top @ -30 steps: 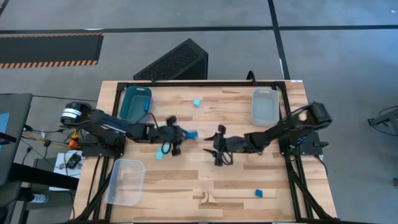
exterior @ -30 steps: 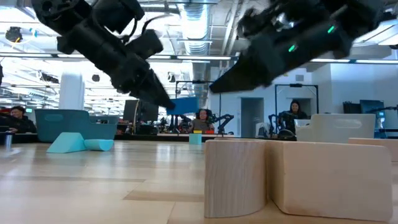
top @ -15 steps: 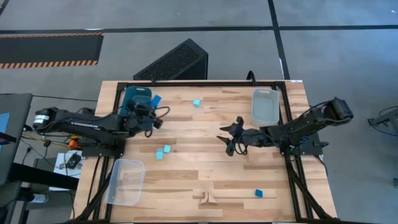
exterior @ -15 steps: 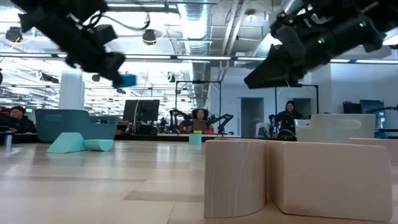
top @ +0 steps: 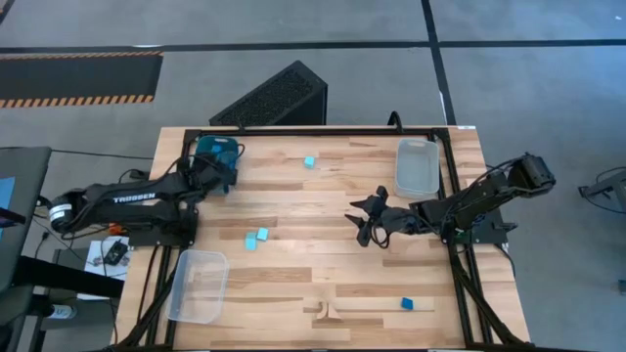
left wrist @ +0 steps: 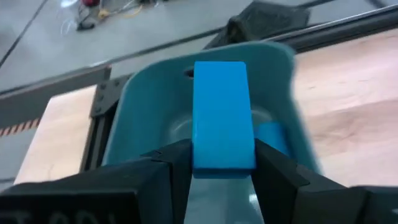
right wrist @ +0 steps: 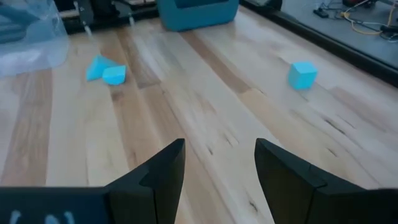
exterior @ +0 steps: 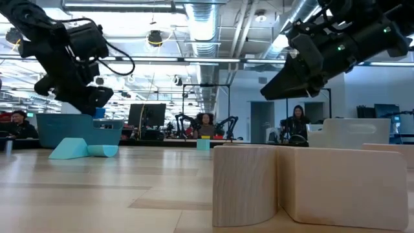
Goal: Sort & place blocks by color
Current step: Put the top blue block into the blue bin, then put the blue block into the blue bin
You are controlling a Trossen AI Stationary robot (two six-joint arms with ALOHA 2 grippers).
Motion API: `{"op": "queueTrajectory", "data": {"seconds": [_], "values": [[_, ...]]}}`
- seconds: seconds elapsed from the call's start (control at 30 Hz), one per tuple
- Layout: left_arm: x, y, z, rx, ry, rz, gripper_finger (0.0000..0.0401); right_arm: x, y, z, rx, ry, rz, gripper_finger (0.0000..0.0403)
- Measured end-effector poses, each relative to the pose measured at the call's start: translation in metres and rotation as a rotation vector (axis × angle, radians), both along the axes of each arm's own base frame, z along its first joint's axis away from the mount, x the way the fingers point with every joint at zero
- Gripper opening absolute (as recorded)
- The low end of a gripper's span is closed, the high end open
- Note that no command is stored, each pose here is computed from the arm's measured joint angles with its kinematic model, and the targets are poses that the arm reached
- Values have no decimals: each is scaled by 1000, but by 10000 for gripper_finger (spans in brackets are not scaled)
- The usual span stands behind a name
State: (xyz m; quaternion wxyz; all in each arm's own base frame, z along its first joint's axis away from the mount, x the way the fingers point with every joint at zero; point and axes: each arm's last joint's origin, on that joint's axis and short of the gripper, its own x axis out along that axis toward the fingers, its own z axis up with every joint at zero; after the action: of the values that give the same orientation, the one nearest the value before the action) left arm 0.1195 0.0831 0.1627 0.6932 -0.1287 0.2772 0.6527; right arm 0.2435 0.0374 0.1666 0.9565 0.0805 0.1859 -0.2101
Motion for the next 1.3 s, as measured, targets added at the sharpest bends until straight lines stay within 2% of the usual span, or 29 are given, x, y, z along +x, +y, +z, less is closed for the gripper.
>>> {"op": "queueTrajectory", "data": {"seconds": [0.13, 0.47, 0.67, 0.77, 0.9, 1.07, 1.2, 1.3], "values": [[-2, 6, -3, -12, 16, 37, 136, -1, 0, -2, 15, 19, -10, 216], [0, 13, -3, -12, 30, 17, 169, -5, -1, -8, 37, 71, -40, 213], [7, 14, 3, 36, 53, -72, 171, -7, -2, -11, 41, 97, -54, 202], [18, 16, 12, 107, -7, -147, 171, -7, 2, -11, 34, 109, -27, 192], [35, 17, 29, 193, -159, -364, 171, -4, 14, -3, 5, 177, 53, 176], [59, 9, 47, 265, -389, -784, 171, -5, 36, 15, -44, 386, 117, 158], [82, -4, 46, 303, -485, -1055, 171, -14, 48, 29, 3, 510, 90, 149], [99, -15, 38, 319, -501, -1175, 171, -25, 58, 39, 80, 613, 77, 149]]}}
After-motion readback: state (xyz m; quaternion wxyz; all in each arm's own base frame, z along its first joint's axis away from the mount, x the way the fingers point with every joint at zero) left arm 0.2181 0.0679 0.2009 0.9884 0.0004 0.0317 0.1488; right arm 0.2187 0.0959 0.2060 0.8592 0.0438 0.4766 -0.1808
